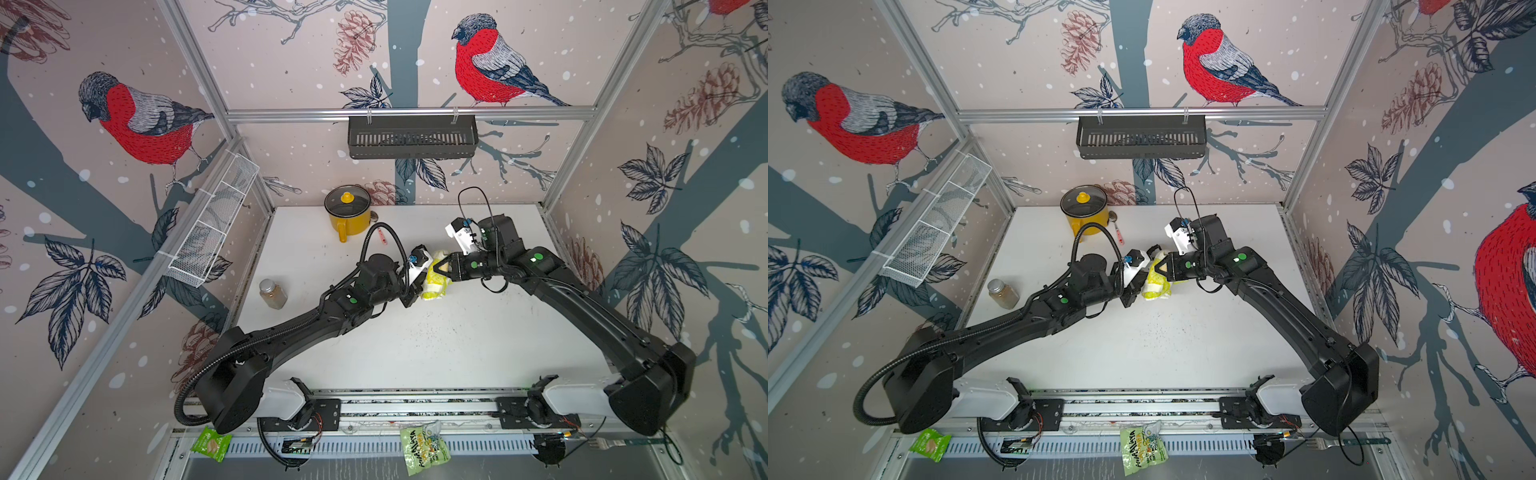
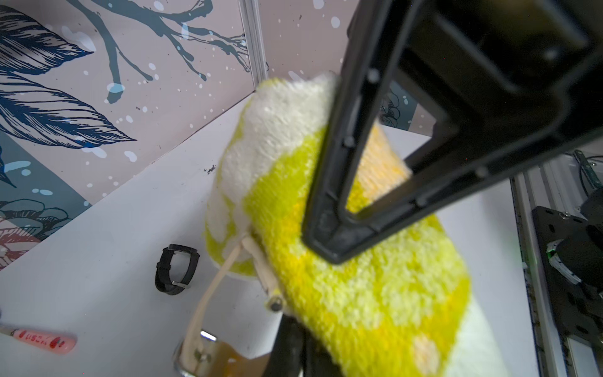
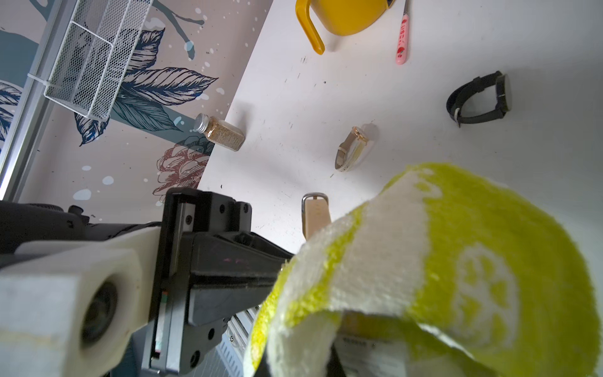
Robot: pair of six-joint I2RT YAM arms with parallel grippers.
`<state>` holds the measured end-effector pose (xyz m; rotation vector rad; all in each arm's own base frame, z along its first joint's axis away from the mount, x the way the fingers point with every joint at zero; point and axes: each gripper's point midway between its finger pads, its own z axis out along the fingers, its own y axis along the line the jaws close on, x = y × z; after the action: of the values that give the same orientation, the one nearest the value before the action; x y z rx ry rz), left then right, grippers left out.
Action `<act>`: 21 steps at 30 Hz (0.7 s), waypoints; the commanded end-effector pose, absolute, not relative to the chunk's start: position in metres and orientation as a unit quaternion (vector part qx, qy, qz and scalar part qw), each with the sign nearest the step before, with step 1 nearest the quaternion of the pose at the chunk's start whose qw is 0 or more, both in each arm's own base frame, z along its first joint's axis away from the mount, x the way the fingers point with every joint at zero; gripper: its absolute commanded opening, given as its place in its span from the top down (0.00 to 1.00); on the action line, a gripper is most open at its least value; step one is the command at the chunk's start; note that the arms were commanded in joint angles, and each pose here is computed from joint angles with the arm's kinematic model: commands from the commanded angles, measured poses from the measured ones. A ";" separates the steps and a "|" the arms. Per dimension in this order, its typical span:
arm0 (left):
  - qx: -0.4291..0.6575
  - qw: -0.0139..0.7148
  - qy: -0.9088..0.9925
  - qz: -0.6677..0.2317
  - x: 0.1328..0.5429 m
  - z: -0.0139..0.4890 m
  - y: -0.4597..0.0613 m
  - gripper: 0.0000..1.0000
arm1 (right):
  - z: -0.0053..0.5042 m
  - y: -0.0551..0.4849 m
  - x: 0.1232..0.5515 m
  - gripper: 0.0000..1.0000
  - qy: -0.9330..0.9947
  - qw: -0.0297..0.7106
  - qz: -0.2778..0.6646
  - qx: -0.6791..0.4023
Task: Wipe the watch dial
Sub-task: Wipe the dirt from the watch dial.
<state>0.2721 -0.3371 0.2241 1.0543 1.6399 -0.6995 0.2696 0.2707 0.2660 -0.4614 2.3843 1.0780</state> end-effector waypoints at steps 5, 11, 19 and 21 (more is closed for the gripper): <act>0.462 0.535 0.635 -0.312 0.256 0.247 -0.343 1.00 | 0.271 0.276 0.282 0.96 0.865 0.262 0.393 -0.169; 0.457 0.542 0.635 -0.307 0.258 0.254 -0.342 1.00 | 0.253 0.271 0.281 0.96 0.876 0.252 0.378 -0.163; 0.457 0.550 0.635 -0.292 0.263 0.255 -0.341 1.00 | 0.239 0.256 0.276 0.96 0.891 0.244 0.351 -0.153; 0.458 0.553 0.638 -0.280 0.268 0.252 -0.340 1.00 | 0.245 0.249 0.273 0.96 0.894 0.247 0.341 -0.154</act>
<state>0.2641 -0.3359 0.2366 1.0748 1.5918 -0.6845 0.2742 0.2559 0.2357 -0.4024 2.4548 0.9766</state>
